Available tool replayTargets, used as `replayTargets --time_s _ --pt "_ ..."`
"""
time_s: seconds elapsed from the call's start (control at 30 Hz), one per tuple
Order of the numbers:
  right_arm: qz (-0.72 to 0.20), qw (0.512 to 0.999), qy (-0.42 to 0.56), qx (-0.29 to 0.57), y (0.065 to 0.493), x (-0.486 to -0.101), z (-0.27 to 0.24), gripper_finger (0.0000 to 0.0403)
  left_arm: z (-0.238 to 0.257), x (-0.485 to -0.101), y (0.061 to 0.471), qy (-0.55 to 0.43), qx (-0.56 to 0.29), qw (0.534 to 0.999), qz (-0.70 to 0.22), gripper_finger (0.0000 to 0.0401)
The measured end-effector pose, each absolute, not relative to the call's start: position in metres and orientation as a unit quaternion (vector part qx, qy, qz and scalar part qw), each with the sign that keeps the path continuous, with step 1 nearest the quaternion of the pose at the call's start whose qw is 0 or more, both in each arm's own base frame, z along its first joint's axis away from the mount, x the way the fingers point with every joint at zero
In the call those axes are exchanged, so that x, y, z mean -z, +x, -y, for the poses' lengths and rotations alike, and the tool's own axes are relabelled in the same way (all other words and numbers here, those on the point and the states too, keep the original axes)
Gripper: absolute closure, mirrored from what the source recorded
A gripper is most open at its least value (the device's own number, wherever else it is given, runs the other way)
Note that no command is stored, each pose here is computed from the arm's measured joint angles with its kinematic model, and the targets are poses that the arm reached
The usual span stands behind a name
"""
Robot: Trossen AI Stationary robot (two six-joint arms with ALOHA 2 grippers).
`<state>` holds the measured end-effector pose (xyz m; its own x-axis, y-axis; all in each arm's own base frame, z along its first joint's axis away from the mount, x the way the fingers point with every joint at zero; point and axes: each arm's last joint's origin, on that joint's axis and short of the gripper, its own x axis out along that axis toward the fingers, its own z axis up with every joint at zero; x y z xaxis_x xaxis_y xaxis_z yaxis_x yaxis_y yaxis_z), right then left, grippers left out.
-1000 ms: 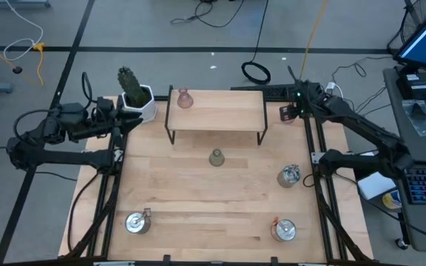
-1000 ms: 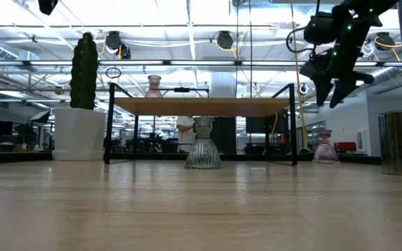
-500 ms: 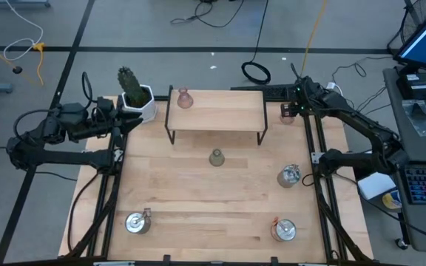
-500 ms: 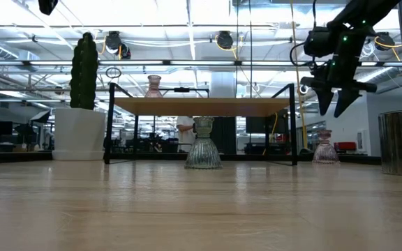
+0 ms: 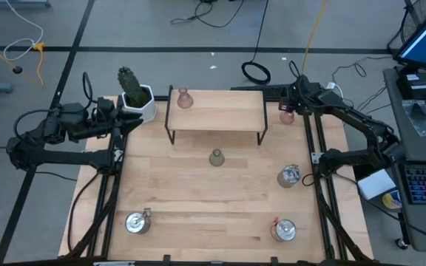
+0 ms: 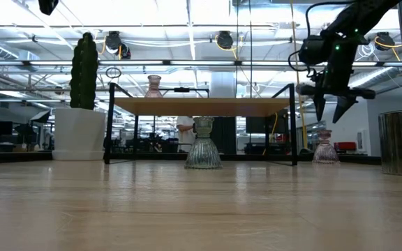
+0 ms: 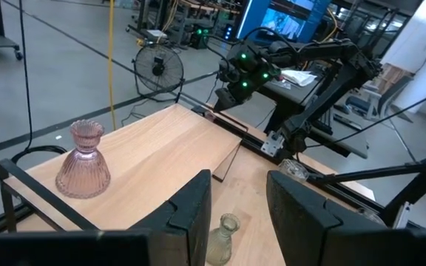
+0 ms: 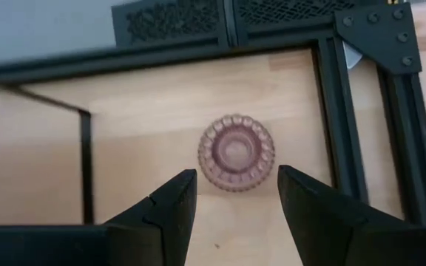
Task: Pick & Place candle stick holders
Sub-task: Put the pink candle holder on the shelf
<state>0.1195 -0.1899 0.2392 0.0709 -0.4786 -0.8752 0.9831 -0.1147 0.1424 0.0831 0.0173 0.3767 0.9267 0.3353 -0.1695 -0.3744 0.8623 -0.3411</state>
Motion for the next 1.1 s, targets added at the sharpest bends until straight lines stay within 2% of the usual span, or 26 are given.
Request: replayTargets --time_s 0.87,1.1 --pt "-0.273 0.552 0.443 0.652 0.122 -0.23 0.197 0.0221 -0.016 -0.376 0.083 -0.175 -0.162 0.969 -0.063 0.027" --pt "-0.266 0.546 0.441 0.661 0.123 -0.229 0.198 0.0249 -0.015 -0.376 0.084 -0.17 -0.143 0.973 -0.067 0.027"
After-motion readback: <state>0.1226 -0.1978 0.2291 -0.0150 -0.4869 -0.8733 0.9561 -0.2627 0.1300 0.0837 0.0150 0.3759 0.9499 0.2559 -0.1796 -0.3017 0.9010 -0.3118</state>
